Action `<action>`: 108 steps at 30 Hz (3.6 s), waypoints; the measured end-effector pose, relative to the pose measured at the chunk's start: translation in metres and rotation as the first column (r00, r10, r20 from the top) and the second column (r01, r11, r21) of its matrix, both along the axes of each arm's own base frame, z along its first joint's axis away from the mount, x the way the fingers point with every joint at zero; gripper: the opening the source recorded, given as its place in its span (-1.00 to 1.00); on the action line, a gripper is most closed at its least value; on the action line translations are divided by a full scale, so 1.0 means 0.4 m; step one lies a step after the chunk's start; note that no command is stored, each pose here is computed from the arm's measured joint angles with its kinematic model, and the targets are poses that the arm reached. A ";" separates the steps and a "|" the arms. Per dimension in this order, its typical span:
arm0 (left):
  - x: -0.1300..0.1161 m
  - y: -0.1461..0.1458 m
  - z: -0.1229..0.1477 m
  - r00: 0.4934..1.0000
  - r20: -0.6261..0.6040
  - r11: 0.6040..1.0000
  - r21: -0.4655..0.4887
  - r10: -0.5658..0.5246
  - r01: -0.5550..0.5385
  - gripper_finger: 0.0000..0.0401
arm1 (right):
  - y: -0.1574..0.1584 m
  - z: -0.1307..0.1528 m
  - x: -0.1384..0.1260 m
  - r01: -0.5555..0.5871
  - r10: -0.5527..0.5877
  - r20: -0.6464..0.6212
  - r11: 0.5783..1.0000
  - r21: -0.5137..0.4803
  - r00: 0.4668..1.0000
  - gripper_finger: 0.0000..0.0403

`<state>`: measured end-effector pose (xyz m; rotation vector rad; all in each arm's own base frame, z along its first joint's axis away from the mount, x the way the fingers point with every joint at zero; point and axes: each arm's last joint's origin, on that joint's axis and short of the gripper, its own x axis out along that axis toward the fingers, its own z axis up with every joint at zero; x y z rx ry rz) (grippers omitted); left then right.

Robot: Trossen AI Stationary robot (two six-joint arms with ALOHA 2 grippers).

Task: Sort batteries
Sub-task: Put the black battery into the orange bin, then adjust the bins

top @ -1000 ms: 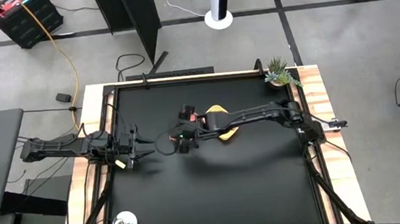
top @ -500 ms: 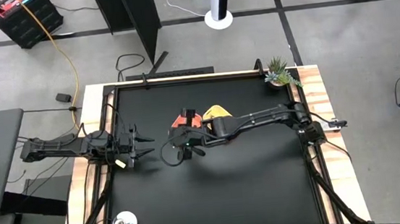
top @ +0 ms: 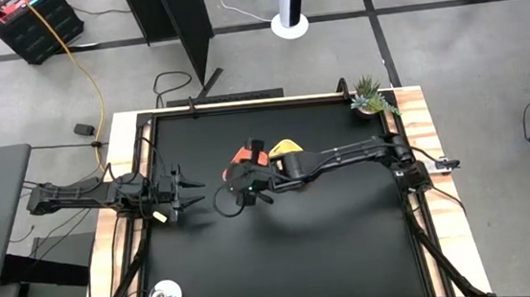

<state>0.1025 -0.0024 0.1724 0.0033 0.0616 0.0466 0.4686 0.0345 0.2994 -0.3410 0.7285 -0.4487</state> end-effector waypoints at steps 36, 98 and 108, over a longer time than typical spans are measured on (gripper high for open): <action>0.024 0.054 -0.043 0.941 -0.195 0.946 -0.114 0.277 -0.302 -0.68 | -0.130 -0.309 -0.606 0.476 -0.549 0.107 0.792 0.383 0.829 -1.00; 0.227 0.139 -0.126 0.935 -0.338 0.931 -0.294 0.110 -0.216 -1.00 | -0.083 -0.421 -0.545 0.269 -0.406 0.183 0.821 0.504 0.895 -1.00; 0.230 0.126 -0.126 0.937 -0.337 0.932 -0.303 0.089 -0.197 -1.00 | -0.079 -0.418 -0.541 0.238 -0.381 0.191 0.823 0.515 0.905 -1.00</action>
